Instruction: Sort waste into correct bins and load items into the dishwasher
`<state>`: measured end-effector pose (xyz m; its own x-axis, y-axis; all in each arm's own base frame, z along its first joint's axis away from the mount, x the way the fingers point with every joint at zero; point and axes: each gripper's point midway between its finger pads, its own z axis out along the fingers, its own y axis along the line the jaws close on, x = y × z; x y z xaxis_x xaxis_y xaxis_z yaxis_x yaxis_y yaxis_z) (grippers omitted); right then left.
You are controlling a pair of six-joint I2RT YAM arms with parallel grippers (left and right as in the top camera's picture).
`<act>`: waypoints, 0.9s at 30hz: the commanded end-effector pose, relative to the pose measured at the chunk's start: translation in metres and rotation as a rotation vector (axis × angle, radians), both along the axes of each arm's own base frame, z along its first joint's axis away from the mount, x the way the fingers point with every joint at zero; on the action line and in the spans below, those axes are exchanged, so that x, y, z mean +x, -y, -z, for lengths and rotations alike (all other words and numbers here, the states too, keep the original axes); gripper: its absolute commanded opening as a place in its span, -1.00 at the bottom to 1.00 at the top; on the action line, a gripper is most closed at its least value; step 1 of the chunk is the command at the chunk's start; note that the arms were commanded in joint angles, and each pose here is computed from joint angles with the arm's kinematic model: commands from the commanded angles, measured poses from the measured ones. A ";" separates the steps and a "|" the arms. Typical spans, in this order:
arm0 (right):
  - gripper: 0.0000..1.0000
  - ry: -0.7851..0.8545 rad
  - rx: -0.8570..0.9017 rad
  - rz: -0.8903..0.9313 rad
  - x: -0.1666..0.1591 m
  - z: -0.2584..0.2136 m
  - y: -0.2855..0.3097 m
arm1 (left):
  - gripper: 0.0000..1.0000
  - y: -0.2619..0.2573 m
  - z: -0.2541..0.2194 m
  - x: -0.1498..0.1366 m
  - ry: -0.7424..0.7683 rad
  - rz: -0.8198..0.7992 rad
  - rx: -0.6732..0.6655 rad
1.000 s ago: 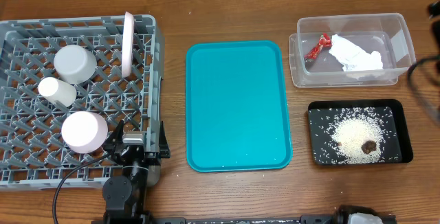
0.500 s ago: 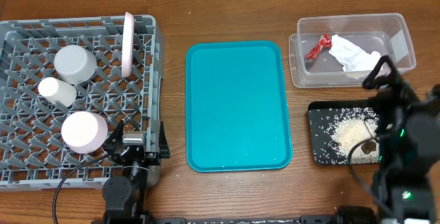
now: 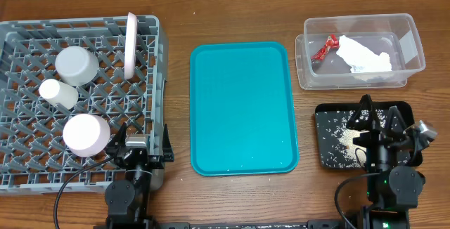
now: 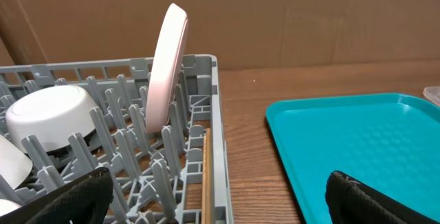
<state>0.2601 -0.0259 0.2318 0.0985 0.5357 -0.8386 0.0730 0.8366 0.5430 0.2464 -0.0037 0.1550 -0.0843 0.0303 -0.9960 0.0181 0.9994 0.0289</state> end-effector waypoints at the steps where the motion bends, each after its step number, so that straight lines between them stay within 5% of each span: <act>1: 1.00 0.034 -0.107 -0.059 -0.004 -0.005 -0.013 | 1.00 -0.001 -0.001 0.000 0.009 -0.005 0.017; 12: 1.00 0.099 -0.304 -0.119 -0.017 0.002 -0.033 | 1.00 -0.001 -0.001 0.000 0.009 -0.005 0.017; 27: 1.00 -0.020 -0.491 -0.121 -0.014 0.045 -0.032 | 1.00 -0.001 -0.001 0.000 0.009 -0.005 0.017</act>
